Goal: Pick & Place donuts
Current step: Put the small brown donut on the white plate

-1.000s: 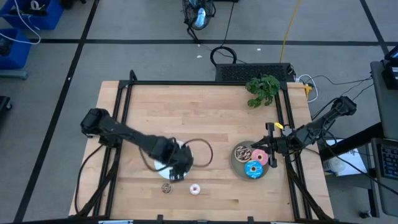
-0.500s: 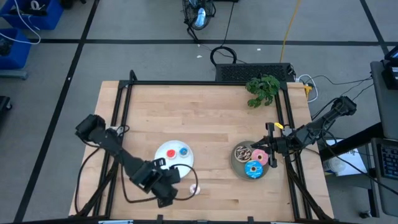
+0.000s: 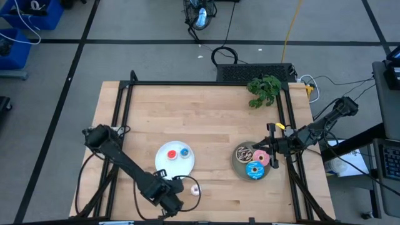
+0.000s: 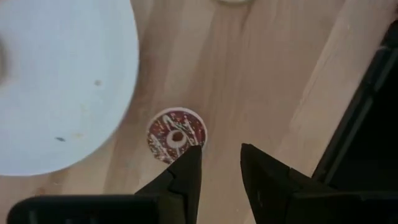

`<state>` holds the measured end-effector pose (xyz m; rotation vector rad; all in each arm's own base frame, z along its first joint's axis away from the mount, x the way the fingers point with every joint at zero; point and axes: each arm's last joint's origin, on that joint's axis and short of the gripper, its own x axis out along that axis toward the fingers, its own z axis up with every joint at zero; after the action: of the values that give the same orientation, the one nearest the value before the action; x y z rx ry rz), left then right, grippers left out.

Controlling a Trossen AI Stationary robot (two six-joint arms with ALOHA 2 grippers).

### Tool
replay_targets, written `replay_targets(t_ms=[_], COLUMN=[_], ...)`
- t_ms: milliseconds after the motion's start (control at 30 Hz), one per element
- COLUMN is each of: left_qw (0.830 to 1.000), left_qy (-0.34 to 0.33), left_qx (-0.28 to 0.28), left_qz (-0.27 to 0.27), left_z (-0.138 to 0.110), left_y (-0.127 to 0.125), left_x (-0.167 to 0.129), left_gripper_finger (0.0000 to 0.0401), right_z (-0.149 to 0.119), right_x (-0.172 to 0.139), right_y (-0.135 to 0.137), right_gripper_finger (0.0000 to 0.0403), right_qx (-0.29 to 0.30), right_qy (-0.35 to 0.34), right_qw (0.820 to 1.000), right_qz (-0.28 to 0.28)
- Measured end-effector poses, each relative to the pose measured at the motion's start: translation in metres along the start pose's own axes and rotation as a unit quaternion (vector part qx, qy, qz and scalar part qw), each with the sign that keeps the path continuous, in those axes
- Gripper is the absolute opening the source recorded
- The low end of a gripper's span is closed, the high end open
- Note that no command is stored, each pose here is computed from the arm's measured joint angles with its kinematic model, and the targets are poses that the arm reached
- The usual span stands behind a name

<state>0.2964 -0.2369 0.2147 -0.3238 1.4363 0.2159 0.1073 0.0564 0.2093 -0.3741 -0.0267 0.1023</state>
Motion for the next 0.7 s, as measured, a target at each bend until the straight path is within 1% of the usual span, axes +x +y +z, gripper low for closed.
replay_targets(t_ms=[100,200,267,367,467,600,700], left_qw=[0.999,0.994,0.989,0.984,0.979,0.97,0.963], left_qy=[0.016,0.028,0.027,0.029,0.034,0.033,0.031], left_qx=[-0.033,-0.108,-0.147,-0.173,-0.196,-0.234,-0.261], left_qz=[0.005,0.014,0.018,0.025,0.045,0.051,0.061], left_z=[0.004,0.008,0.009,0.009,0.006,0.004,0.003], left_y=[0.0,0.004,0.005,0.007,0.01,0.011,0.013], left_x=[0.011,0.014,0.014,0.013,0.013,0.015,0.018], left_gripper_finger=[0.0113,0.0116,0.0127,0.0159,0.02,0.0258,0.0294], right_z=[0.0,0.0,0.0,0.0,0.0,0.0,0.0], right_x=[0.0,0.0,0.0,0.0,0.0,0.0,0.0], right_y=[0.0,0.0,0.0,0.0,0.0,0.0,0.0], right_gripper_finger=[0.0,0.0,0.0,0.0,0.0,0.0,0.0], right_qx=[0.0,0.0,0.0,0.0,0.0,0.0,0.0], right_qy=[0.0,0.0,0.0,0.0,0.0,0.0,0.0], right_qw=[1.0,1.0,1.0,1.0,1.0,1.0,1.0], right_qz=[0.0,0.0,0.0,0.0,0.0,0.0,0.0])
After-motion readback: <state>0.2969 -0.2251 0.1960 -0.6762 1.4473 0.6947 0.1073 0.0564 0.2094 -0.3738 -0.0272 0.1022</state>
